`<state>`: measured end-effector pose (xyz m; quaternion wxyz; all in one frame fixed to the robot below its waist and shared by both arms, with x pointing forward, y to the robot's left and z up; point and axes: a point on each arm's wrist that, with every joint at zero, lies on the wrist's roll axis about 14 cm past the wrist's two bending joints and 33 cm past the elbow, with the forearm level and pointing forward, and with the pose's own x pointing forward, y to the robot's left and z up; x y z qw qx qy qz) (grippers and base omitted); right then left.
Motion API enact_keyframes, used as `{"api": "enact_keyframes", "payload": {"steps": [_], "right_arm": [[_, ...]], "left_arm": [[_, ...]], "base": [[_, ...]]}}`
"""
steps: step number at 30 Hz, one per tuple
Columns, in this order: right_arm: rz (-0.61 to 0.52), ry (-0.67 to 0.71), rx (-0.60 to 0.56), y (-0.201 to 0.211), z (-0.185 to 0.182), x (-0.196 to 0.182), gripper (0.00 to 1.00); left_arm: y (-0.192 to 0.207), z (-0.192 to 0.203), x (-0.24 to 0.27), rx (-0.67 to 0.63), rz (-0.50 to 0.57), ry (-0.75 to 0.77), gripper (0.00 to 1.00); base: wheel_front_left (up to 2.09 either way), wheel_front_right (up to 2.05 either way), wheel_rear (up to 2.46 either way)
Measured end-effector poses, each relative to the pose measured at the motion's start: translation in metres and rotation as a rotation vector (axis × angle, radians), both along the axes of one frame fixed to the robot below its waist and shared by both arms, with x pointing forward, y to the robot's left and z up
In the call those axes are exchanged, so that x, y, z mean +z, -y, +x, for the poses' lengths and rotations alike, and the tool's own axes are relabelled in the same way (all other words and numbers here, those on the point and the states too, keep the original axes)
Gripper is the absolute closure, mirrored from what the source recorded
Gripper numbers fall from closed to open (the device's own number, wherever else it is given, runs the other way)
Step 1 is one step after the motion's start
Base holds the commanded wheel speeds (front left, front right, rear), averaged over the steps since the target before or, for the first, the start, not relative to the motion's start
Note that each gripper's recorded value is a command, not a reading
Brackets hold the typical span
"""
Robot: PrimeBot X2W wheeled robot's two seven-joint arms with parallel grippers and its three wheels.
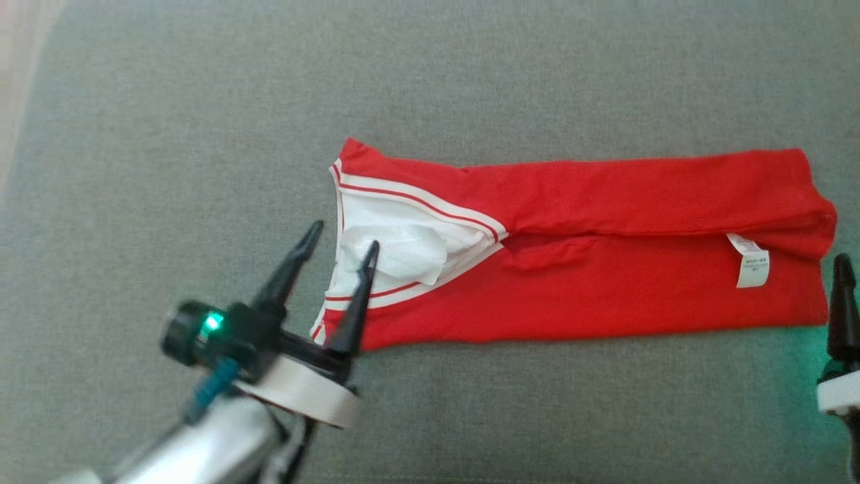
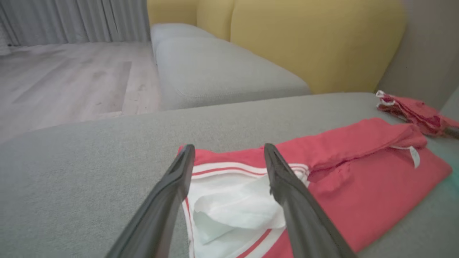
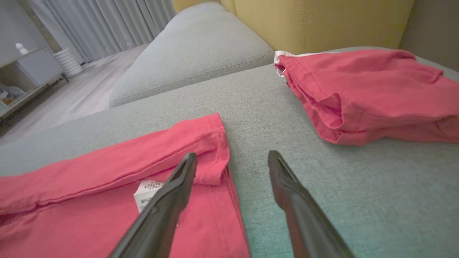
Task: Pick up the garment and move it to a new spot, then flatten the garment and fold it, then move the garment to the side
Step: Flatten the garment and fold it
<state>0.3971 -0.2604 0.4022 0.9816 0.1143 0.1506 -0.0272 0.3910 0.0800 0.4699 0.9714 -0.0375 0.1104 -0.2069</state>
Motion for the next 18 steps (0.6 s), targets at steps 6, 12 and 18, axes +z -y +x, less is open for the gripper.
{"api": "enact_keyframes", "payload": {"steps": [6, 12, 18], "right_arm": [[0.058, 0.024, -0.052, -0.001, 0.006, 0.004, 0.00], [0.105, -0.034, -0.090, -0.004, 0.027, -0.011, 0.00], [0.098, -0.113, -0.066, -0.012, 0.043, -0.024, 0.00]], "left_arm": [[0.000, -0.015, 0.017, 0.194, -0.051, 0.108, 0.00], [0.001, -0.030, 0.024, 0.255, -0.075, 0.157, 0.00], [-0.012, -0.028, 0.032, 0.287, -0.064, 0.209, 0.00]], "base": [[0.00, 0.00, 0.00], [0.00, 0.00, 0.00], [0.00, 0.00, 0.00]]}}
